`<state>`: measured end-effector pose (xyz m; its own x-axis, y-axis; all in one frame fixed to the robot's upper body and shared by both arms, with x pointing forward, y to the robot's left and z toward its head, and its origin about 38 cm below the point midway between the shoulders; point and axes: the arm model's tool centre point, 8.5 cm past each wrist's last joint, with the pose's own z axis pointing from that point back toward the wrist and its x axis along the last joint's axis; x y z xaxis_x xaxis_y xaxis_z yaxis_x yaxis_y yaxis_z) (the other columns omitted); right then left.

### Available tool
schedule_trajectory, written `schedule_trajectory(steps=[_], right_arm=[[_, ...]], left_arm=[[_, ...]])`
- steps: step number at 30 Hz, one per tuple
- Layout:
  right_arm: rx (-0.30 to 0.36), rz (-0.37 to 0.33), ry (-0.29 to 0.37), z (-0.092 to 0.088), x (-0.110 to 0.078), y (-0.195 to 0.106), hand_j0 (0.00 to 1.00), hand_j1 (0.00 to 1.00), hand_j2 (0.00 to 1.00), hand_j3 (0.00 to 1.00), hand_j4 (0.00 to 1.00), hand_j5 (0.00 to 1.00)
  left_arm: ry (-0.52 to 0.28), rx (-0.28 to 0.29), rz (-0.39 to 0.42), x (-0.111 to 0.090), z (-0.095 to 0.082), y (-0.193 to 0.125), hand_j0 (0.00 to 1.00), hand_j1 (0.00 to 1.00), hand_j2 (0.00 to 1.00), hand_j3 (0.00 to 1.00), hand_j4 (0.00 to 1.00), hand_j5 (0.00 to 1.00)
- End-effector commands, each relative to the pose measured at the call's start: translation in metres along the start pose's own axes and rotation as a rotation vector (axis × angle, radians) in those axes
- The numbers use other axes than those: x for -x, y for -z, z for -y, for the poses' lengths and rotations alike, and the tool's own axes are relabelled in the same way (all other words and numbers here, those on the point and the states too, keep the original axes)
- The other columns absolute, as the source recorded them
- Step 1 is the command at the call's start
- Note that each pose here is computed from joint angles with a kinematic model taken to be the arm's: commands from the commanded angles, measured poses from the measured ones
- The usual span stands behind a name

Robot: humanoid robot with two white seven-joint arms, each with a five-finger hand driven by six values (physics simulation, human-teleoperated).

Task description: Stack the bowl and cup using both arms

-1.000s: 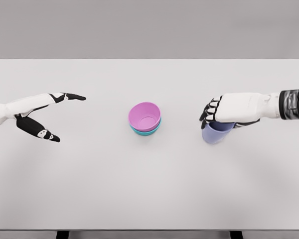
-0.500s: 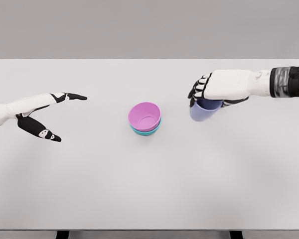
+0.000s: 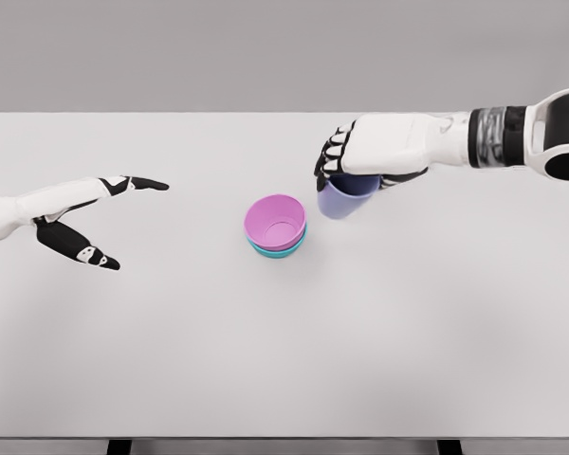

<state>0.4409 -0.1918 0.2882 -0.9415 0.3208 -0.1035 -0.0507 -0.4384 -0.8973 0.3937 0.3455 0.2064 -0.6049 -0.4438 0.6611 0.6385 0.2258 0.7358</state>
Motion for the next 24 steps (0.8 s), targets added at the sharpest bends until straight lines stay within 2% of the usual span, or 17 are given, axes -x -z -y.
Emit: schedule_trajectory(steps=[1, 11, 15, 21, 24], right_arm=[[0.014, 0.028, -0.002, 0.004, -0.006, 0.011, 0.69, 0.69, 0.69, 0.69, 0.69, 0.69], [0.075, 0.085, -0.048, 0.036, -0.018, 0.036, 0.69, 0.69, 0.69, 0.69, 0.69, 0.69], [0.091, 0.131, -0.064, 0.046, -0.029, 0.055, 0.69, 0.69, 0.69, 0.69, 0.69, 0.69], [0.097, 0.147, -0.058, 0.052, -0.029, 0.069, 0.69, 0.69, 0.69, 0.69, 0.69, 0.69], [0.076, 0.144, -0.033, 0.047, -0.024, 0.078, 0.69, 0.69, 0.69, 0.69, 0.69, 0.69]], left_arm=[[-0.003, -0.012, 0.005, -0.001, -0.003, 0.0, 1.0, 1.0, 1.0, 1.0, 1.0, 1.0], [-0.003, -0.012, 0.005, -0.001, -0.003, 0.0, 1.0, 1.0, 1.0, 1.0, 1.0, 1.0], [-0.003, -0.012, 0.006, -0.001, -0.003, 0.0, 1.0, 1.0, 1.0, 1.0, 1.0, 1.0], [-0.002, -0.012, 0.008, -0.002, -0.003, 0.0, 1.0, 1.0, 1.0, 1.0, 1.0, 1.0], [-0.002, -0.011, 0.009, -0.002, -0.003, 0.001, 1.0, 1.0, 1.0, 1.0, 1.0, 1.0]])
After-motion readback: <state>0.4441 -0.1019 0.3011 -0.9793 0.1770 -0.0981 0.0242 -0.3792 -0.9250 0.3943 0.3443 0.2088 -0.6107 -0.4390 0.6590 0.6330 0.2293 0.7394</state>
